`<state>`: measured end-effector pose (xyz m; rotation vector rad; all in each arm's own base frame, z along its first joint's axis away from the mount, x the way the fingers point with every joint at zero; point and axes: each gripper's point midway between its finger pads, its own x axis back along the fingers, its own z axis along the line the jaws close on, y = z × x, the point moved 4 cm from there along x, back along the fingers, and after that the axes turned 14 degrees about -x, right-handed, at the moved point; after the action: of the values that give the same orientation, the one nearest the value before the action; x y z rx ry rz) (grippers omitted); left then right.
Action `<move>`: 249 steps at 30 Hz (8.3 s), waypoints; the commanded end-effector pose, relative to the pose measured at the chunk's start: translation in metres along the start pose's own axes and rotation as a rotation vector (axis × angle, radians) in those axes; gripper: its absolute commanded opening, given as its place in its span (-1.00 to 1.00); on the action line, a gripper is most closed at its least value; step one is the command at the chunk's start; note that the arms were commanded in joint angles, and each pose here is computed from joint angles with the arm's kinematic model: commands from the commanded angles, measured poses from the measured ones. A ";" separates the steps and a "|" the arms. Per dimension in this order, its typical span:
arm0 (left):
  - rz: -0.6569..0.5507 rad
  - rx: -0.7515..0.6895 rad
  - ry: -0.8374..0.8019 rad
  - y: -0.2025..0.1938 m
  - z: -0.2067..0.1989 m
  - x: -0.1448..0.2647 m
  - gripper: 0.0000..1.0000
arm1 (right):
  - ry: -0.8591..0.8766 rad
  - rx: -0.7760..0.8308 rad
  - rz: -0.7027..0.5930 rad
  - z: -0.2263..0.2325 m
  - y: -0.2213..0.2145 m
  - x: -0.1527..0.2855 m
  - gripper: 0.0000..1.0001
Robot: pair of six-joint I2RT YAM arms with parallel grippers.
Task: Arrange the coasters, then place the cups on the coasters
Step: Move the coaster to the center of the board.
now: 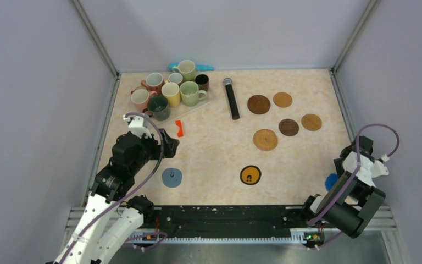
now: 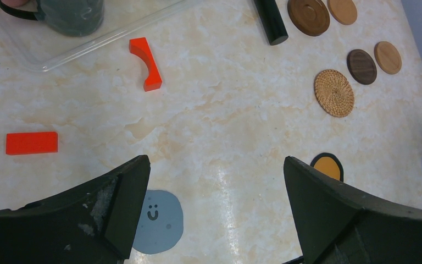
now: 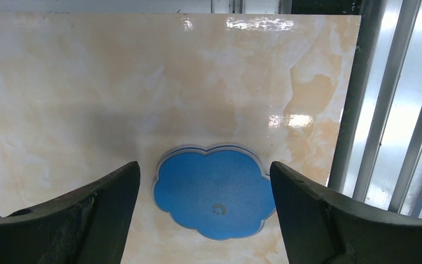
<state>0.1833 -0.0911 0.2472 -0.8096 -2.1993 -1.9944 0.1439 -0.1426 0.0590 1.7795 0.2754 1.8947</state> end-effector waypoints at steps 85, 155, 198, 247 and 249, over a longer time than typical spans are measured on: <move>-0.042 -0.001 -0.018 0.007 -0.003 -0.001 0.92 | 0.232 0.432 0.453 0.007 -0.143 0.046 0.45; -0.040 -0.001 -0.010 0.006 -0.002 -0.001 0.92 | 0.498 1.053 0.712 -0.063 -0.357 0.178 0.27; -0.044 0.001 -0.021 0.006 -0.003 -0.001 0.92 | 0.333 0.824 0.326 -0.059 -0.217 0.130 0.78; -0.033 0.001 -0.001 0.005 -0.001 -0.002 0.91 | 1.246 1.276 0.655 -0.016 -0.310 0.263 0.24; -0.035 0.000 0.007 0.006 0.000 -0.002 0.90 | 1.282 1.294 0.705 -0.018 -0.317 0.270 0.24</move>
<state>0.1826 -0.0907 0.2457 -0.8082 -2.1997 -1.9941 0.1860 0.2369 0.1104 1.0779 1.8296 3.4990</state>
